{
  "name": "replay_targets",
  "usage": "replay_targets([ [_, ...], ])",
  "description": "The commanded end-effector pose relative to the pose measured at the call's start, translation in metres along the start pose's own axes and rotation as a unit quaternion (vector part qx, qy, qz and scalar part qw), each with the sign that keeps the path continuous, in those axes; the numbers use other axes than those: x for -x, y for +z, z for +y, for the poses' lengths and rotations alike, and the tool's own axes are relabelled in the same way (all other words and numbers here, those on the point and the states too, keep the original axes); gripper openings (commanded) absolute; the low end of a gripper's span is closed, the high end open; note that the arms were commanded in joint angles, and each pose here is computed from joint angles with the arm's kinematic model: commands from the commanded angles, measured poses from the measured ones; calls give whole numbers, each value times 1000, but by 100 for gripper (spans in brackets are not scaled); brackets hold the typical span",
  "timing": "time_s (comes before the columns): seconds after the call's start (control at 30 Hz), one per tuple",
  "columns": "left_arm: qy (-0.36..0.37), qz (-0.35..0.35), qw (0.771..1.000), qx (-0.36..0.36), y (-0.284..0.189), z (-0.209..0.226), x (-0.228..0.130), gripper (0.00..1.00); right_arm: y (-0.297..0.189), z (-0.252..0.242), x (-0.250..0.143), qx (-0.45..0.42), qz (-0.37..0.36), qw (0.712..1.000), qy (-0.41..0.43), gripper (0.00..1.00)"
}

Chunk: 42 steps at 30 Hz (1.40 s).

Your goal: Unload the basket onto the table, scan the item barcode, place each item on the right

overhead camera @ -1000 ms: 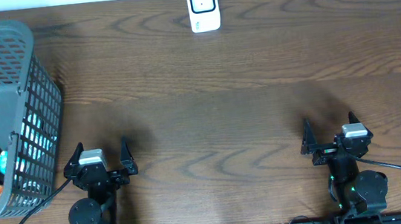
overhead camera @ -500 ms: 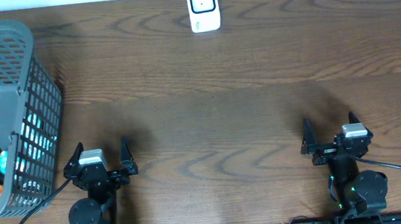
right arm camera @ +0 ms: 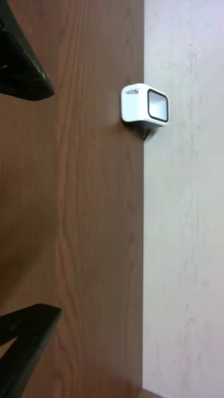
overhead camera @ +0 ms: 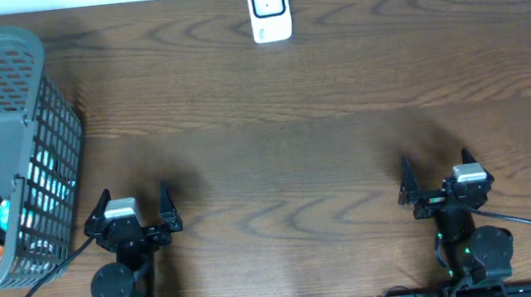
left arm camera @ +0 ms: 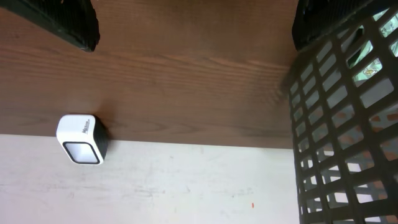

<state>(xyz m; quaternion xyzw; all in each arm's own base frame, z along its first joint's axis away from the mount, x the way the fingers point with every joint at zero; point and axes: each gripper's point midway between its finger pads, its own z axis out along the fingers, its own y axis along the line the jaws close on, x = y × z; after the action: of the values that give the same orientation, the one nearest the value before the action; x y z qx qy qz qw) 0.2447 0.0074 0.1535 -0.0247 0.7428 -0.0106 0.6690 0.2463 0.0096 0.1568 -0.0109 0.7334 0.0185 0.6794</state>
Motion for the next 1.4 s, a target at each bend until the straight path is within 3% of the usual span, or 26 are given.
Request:
replay_targets([
  [0.0, -5, 22, 1000, -3, 1, -1, -15, 98, 0, -1, -1, -3, 0, 1000, 5, 99],
  [0.73, -5, 21, 1000, 0, 1, 0, -15, 98, 0, -1, -1, -3, 0, 1000, 5, 99],
  [0.9, -130, 29, 988, -84, -2, -30, -12, 98, 0, -1, -1, -3, 0, 1000, 5, 99],
  [1.0, -149, 27, 985, -89, -2, -31, -10, 98, 0, -1, -1, -3, 0, 1000, 5, 99],
  [1.17, -161, -27, 980, -118, -4, -39, 19, 98, 0, -1, -1, -3, 0, 1000, 5, 99],
  [1.37, -207, -147, 953, -167, -21, -46, 83, 98, 0, -1, -1, -3, 0, 1000, 5, 99],
])
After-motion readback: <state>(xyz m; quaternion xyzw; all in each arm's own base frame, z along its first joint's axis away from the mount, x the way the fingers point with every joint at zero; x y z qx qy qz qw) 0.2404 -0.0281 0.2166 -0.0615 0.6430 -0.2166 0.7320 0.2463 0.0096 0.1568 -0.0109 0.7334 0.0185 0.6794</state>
